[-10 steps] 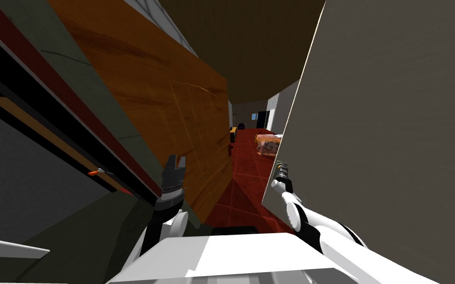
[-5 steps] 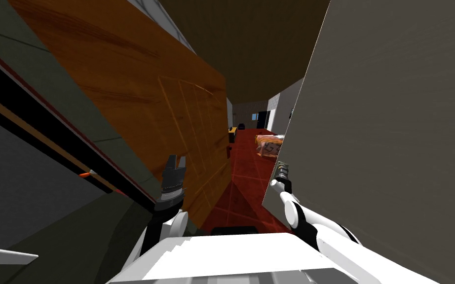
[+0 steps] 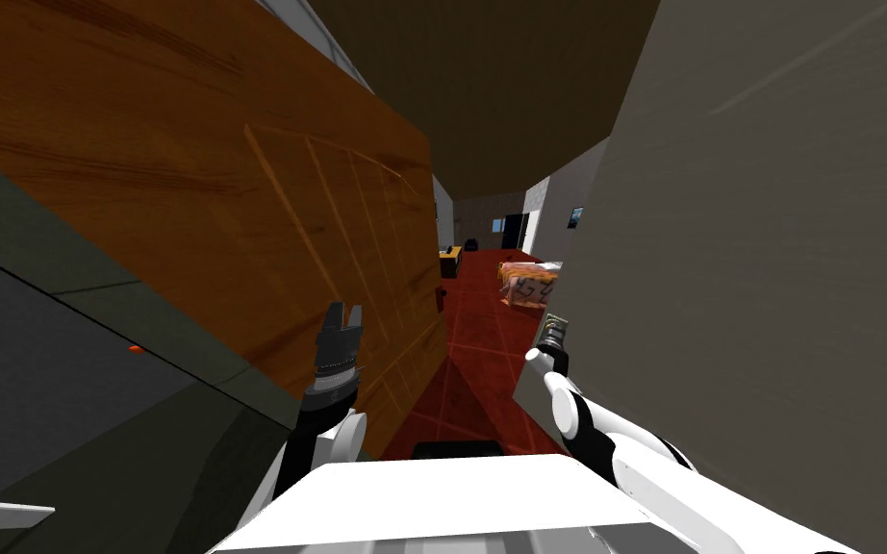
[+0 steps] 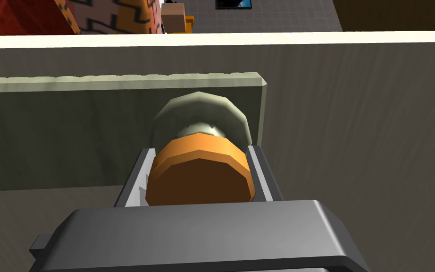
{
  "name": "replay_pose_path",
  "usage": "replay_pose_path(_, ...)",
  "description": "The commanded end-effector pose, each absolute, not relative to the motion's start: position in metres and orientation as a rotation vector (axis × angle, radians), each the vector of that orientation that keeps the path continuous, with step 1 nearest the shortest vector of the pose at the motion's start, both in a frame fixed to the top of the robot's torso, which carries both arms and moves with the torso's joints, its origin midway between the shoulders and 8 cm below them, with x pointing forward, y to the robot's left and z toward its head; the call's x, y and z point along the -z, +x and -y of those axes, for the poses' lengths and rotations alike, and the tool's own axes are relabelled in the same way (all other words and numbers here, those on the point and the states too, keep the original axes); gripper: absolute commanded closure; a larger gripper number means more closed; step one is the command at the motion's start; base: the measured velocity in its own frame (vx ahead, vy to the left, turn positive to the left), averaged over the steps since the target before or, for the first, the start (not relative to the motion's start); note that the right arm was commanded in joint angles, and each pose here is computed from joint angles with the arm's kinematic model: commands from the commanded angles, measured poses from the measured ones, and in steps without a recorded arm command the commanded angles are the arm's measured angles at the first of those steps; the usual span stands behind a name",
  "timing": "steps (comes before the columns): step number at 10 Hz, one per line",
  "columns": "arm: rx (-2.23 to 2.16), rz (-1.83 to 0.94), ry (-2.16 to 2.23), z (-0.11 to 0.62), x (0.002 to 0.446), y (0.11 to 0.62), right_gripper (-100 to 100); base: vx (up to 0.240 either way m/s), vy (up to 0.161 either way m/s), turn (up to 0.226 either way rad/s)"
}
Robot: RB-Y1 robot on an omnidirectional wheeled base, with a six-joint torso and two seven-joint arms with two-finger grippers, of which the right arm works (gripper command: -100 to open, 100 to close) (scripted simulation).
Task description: Push the door open
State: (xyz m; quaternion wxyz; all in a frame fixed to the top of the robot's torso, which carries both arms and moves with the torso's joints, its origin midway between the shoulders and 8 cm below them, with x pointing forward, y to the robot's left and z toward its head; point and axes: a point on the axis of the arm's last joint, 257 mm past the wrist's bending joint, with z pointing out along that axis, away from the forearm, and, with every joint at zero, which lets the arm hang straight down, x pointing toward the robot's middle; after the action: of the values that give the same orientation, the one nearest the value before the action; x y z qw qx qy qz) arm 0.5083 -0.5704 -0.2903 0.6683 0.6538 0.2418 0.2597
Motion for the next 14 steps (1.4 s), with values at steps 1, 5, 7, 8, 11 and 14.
replay_pose_path(1,-0.552,-0.51,1.47,0.581,0.285,0.5,100,0.108,-0.086,-0.024)
replay_pose_path(5,-0.508,-0.46,1.476,0.587,0.283,0.49,100,0.098,-0.089,0.009)
replay_pose_path(7,-0.496,-0.447,1.479,0.588,0.283,0.487,100,0.077,-0.07,-0.009)
replay_pose_path(8,-0.484,-0.435,1.481,0.59,0.283,0.484,100,0.085,-0.061,0.001)
replay_pose_path(11,-0.472,-0.422,1.484,0.591,0.283,0.481,100,0.033,-0.03,0.003)
replay_pose_path(14,-0.447,-0.398,1.49,0.594,0.284,0.475,100,0.038,-0.036,-0.003)
